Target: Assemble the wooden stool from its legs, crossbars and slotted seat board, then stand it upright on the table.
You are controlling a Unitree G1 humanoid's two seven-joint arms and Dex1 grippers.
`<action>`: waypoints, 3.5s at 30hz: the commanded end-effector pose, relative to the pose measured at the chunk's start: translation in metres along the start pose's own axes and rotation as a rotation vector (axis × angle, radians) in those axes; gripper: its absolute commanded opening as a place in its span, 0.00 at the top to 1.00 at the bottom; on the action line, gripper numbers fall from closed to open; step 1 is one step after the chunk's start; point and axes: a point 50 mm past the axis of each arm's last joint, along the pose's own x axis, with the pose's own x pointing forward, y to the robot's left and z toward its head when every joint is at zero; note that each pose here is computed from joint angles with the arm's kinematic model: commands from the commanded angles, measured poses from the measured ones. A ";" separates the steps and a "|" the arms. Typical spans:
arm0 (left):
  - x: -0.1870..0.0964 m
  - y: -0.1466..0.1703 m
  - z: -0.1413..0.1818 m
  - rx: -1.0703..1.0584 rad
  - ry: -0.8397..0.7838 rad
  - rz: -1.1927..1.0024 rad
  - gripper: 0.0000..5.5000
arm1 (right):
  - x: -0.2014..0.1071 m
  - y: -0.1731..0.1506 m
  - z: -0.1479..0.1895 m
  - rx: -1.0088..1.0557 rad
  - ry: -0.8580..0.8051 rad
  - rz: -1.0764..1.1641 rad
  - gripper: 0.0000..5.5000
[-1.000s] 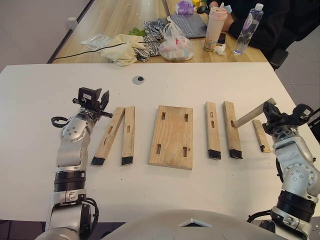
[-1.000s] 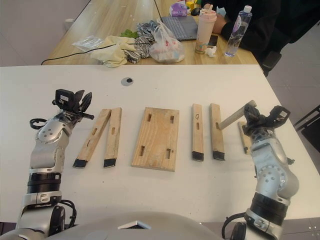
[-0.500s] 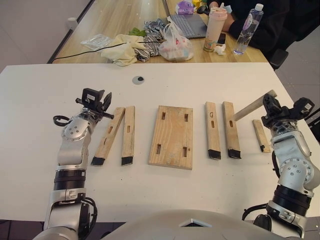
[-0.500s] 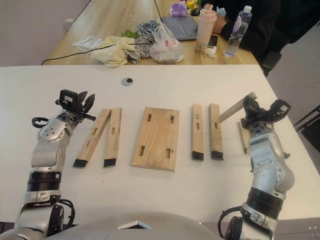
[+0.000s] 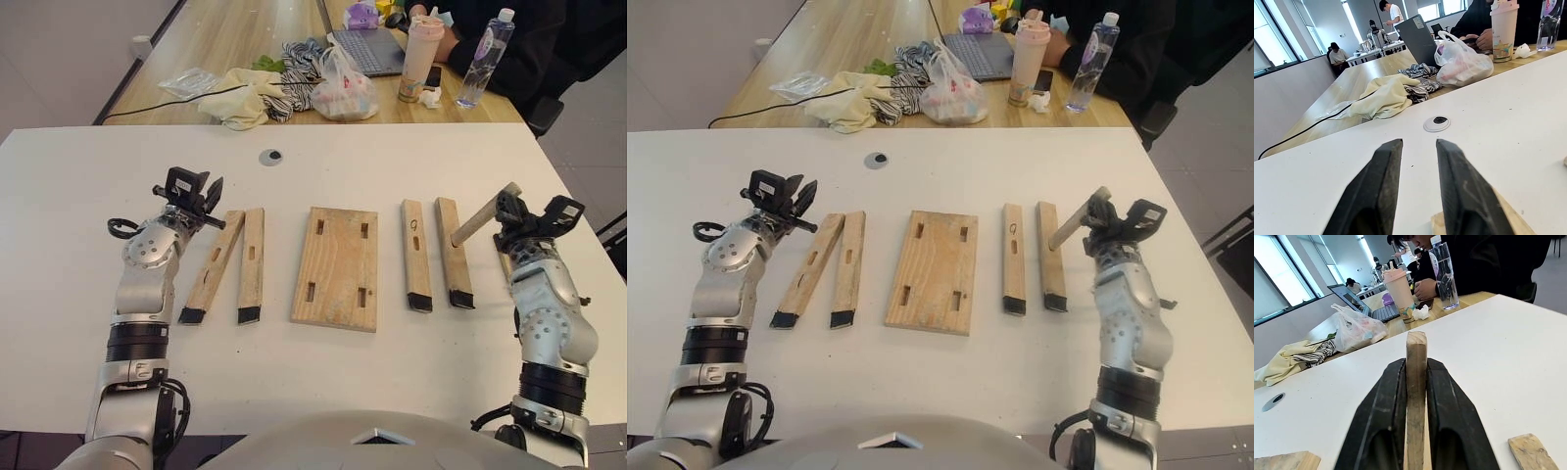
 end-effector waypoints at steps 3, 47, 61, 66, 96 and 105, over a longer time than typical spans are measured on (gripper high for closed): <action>0.009 -0.003 0.009 0.007 -0.029 -0.037 0.78 | -0.018 0.003 -0.071 -0.261 0.047 -0.075 0.93; 0.015 -0.009 0.011 0.007 -0.049 -0.028 0.78 | -0.066 -0.027 -0.117 -0.313 0.230 -0.162 0.86; 0.023 -0.014 0.013 0.006 -0.060 -0.039 0.78 | -0.010 -0.006 -0.111 -0.421 0.120 0.025 0.93; 0.033 -0.013 0.022 0.029 -0.075 -0.074 0.78 | 0.030 0.012 -0.109 -0.380 0.131 0.052 0.93; 0.033 -0.014 0.020 0.023 -0.085 -0.061 0.78 | 0.067 0.037 -0.050 -0.341 0.064 0.190 0.67; 0.027 -0.020 0.013 -0.001 -0.079 -0.035 0.78 | 0.074 0.049 -0.002 -0.415 0.078 0.211 0.67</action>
